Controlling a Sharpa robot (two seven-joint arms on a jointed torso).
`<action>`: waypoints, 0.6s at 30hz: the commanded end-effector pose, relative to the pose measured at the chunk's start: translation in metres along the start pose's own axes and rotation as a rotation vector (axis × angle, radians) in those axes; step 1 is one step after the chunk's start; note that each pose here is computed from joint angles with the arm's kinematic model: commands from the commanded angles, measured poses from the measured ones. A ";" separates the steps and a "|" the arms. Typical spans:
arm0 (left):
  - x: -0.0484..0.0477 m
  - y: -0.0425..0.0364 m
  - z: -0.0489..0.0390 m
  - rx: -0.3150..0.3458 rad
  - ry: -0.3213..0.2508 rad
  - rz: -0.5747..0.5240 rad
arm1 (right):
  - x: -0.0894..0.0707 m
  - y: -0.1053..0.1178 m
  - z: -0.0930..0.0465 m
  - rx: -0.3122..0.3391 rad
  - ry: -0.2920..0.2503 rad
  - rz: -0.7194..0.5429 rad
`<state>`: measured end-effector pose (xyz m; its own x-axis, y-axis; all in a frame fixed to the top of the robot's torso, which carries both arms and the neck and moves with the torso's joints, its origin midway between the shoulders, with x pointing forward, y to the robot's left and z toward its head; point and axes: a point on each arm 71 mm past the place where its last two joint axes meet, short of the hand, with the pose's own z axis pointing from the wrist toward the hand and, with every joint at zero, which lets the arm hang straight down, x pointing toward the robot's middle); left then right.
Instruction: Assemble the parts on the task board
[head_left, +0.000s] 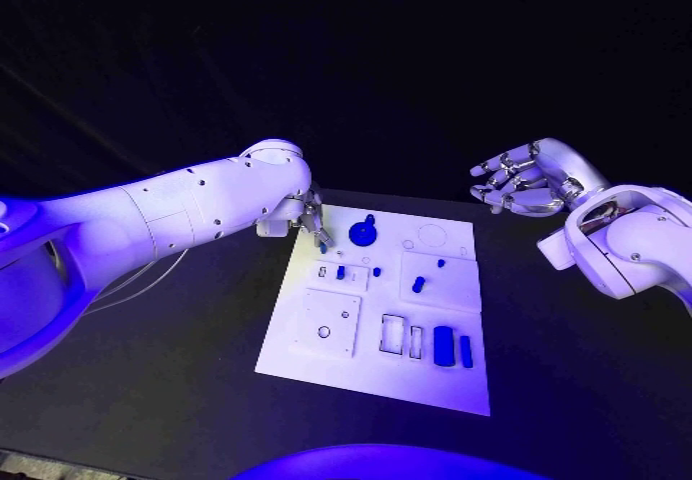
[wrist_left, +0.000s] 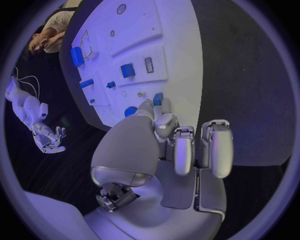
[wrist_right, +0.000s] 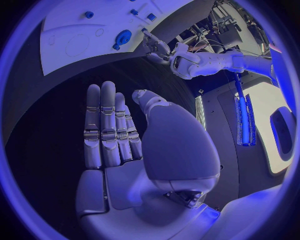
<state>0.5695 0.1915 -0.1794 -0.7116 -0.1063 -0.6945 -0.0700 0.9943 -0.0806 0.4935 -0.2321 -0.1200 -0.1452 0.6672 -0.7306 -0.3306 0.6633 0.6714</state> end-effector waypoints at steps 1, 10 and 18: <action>0.0010 -0.0021 -0.0001 0.007 0.013 0.002 | 0.001 0.002 0.000 -0.017 0.007 -0.011; 0.0012 -0.0021 0.0002 0.015 0.020 -0.006 | 0.001 0.001 0.000 -0.017 0.007 -0.011; 0.0019 -0.0018 0.0003 0.028 0.034 -0.034 | 0.001 0.001 0.000 -0.017 0.007 -0.011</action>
<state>0.5697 0.1921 -0.1799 -0.7186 -0.1252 -0.6840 -0.0785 0.9920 -0.0991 0.4933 -0.2322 -0.1199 -0.1446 0.6660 -0.7318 -0.3323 0.6640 0.6699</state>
